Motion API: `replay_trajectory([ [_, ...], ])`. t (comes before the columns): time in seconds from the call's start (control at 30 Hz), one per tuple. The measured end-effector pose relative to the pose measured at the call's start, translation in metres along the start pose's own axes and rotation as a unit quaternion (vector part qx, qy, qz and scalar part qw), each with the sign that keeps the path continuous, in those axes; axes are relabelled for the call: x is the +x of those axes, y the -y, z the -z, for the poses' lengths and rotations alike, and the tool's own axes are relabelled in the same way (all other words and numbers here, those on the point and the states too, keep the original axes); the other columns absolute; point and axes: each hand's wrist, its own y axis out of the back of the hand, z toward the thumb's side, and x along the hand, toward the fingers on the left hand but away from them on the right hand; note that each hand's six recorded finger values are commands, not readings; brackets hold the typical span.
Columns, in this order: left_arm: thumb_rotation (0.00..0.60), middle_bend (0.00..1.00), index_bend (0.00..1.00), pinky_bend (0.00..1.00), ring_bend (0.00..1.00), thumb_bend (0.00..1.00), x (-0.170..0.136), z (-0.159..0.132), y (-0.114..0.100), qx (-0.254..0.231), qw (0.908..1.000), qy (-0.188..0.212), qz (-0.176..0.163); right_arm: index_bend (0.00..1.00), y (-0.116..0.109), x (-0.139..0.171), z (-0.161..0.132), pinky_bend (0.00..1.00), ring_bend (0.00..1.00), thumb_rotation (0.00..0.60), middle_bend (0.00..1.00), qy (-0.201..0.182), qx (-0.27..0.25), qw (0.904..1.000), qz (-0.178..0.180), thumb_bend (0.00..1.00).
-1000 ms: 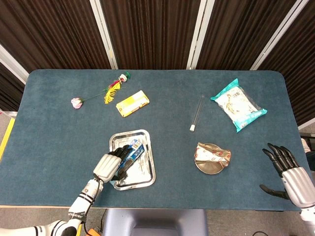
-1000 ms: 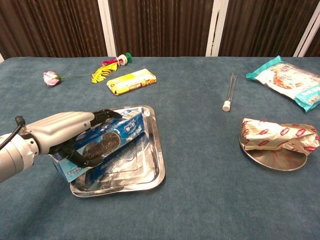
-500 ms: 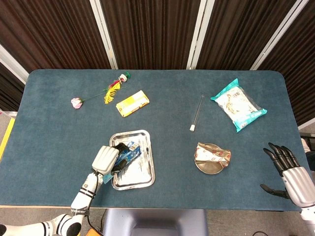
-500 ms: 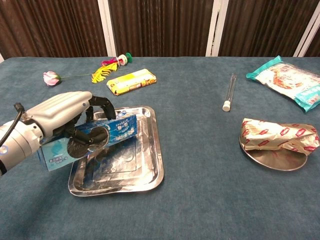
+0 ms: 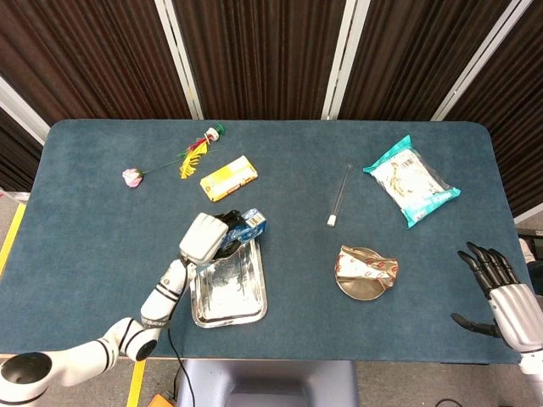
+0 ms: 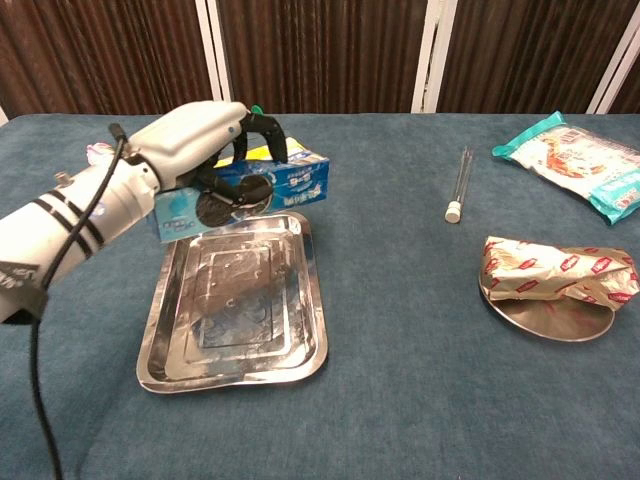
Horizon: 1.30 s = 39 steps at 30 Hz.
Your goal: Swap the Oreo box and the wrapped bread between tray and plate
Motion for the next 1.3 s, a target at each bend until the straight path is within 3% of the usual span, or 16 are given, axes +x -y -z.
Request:
replay_trajectory([
  [0.33,0.600,0.68,0.65,0.90,0.77,0.49,0.095,-0.025,0.021,0.054,0.9972,0.037,0.035,0.00,0.015,-0.020,0.017,0.00,0.00,0.600,0.00,0.030,-0.009,0.9984,-0.046,0.12],
  [0.47,0.600,0.59,0.56,0.82,0.70,0.46,0.117,-0.052,0.037,0.041,0.9963,0.043,0.063,0.00,0.018,-0.027,0.026,0.00,0.00,0.600,0.00,0.044,-0.014,0.9971,-0.060,0.12],
  [0.5,0.600,0.54,0.51,0.76,0.63,0.44,0.120,-0.061,0.043,0.032,0.9959,0.044,0.072,0.00,0.017,-0.028,0.028,0.00,0.00,0.600,0.00,0.047,-0.015,0.9969,-0.061,0.12],
  [0.57,0.600,0.42,0.40,0.51,0.45,0.42,0.122,-0.072,0.050,0.024,0.9952,0.048,0.082,0.00,0.015,-0.028,0.030,0.00,0.00,0.600,0.00,0.051,-0.015,0.9968,-0.060,0.12],
  [0.6,0.600,0.34,0.31,0.26,0.29,0.41,0.122,-0.077,0.051,0.023,0.9949,0.051,0.084,0.00,0.015,-0.028,0.031,0.00,0.00,0.600,0.00,0.051,-0.015,0.9967,-0.060,0.12],
  [0.63,0.600,0.29,0.25,0.12,0.19,0.40,0.123,-0.078,0.051,0.023,0.9949,0.053,0.083,0.00,0.014,-0.028,0.031,0.00,0.00,0.600,0.00,0.052,-0.016,0.9967,-0.060,0.12],
  [0.7,0.600,0.18,0.15,0.00,0.04,0.38,0.123,-0.081,0.048,0.031,0.9951,0.057,0.075,0.00,0.014,-0.027,0.030,0.00,0.00,0.600,0.00,0.050,-0.016,0.9968,-0.060,0.12],
  [0.83,0.600,0.01,0.01,0.00,0.00,0.38,0.124,-0.084,0.045,0.038,0.9953,0.062,0.063,0.00,0.014,-0.024,0.026,0.00,0.00,0.600,0.00,0.044,-0.015,0.9971,-0.061,0.12],
  [1.1,0.600,0.00,0.00,0.00,0.00,0.36,0.127,-0.075,0.040,-0.022,0.9970,0.038,0.063,0.00,0.014,-0.021,0.021,0.00,0.00,0.600,0.00,0.033,-0.015,0.9974,-0.063,0.12],
  [1.3,0.600,0.00,0.00,0.00,0.00,0.36,0.125,-0.067,0.030,-0.031,0.9977,0.041,0.045,0.00,0.014,-0.018,0.015,0.00,0.00,0.600,0.00,0.020,-0.011,0.9978,-0.063,0.12],
])
